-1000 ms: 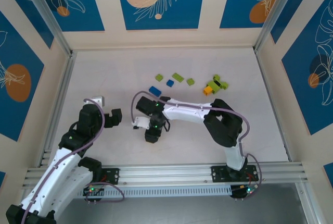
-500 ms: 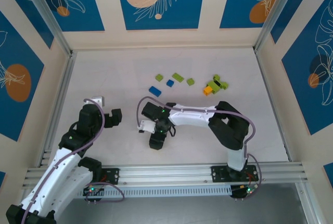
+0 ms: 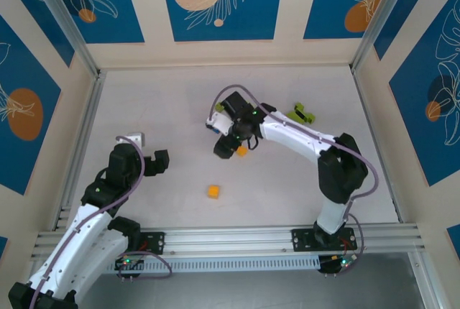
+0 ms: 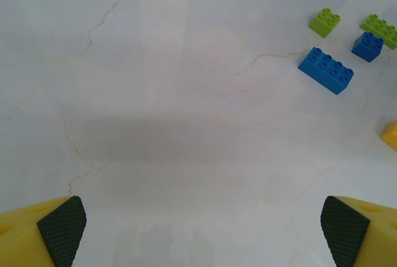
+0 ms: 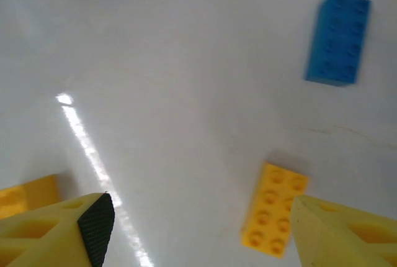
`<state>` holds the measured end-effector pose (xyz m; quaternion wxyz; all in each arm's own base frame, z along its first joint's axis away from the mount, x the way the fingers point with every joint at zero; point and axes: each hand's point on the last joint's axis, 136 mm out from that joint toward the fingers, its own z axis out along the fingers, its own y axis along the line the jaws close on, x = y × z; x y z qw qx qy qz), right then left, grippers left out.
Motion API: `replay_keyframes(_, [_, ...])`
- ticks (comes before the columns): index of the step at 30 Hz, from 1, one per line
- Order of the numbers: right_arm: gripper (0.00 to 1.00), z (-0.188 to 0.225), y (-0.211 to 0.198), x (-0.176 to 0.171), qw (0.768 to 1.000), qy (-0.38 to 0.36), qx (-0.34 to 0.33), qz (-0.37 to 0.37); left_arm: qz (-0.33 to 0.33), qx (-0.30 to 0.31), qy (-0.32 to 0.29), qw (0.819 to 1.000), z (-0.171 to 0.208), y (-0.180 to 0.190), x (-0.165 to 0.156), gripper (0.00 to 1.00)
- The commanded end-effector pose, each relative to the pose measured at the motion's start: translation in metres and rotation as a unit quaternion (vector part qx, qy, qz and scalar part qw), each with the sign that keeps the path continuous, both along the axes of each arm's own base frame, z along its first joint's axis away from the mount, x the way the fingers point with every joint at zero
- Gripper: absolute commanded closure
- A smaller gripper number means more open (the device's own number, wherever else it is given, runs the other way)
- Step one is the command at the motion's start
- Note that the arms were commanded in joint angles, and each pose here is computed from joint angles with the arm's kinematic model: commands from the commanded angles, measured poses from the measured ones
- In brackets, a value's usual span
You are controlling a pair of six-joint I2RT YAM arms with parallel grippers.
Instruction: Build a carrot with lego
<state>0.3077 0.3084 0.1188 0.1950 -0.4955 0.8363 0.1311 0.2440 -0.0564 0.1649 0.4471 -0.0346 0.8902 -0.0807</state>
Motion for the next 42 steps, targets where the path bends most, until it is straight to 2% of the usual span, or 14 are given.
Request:
replay_keyframes(1, [0.24,-0.028,-0.012,0.021,0.999,0.02,-0.032,-0.018,-0.003,-0.003,-0.014,1.0,0.003,0.001,0.001,0.0])
replay_keyframes(8, [0.27,-0.067,-0.025,0.052,0.996,0.049,-0.055,-0.057,-0.003,-0.003,-0.013,1.0,0.003,0.001,0.001,0.0])
replay_keyframes(14, [0.28,-0.084,-0.035,0.049,0.993,0.07,-0.058,-0.073,-0.004,-0.003,-0.012,1.0,0.002,0.001,0.003,0.0])
replay_keyframes(23, [0.37,-0.102,-0.048,0.036,0.99,0.099,-0.063,-0.083,-0.004,-0.001,-0.01,1.0,0.002,0.001,0.004,0.0])
replay_keyframes(31, [0.4,-0.102,-0.054,0.025,0.988,0.117,-0.042,-0.091,-0.004,-0.002,-0.009,1.0,0.001,0.0,0.005,0.0])
replay_keyframes(42, [0.35,-0.087,-0.058,0.015,0.986,0.132,-0.018,-0.096,-0.006,-0.006,-0.01,1.0,0.002,0.0,0.006,0.0])
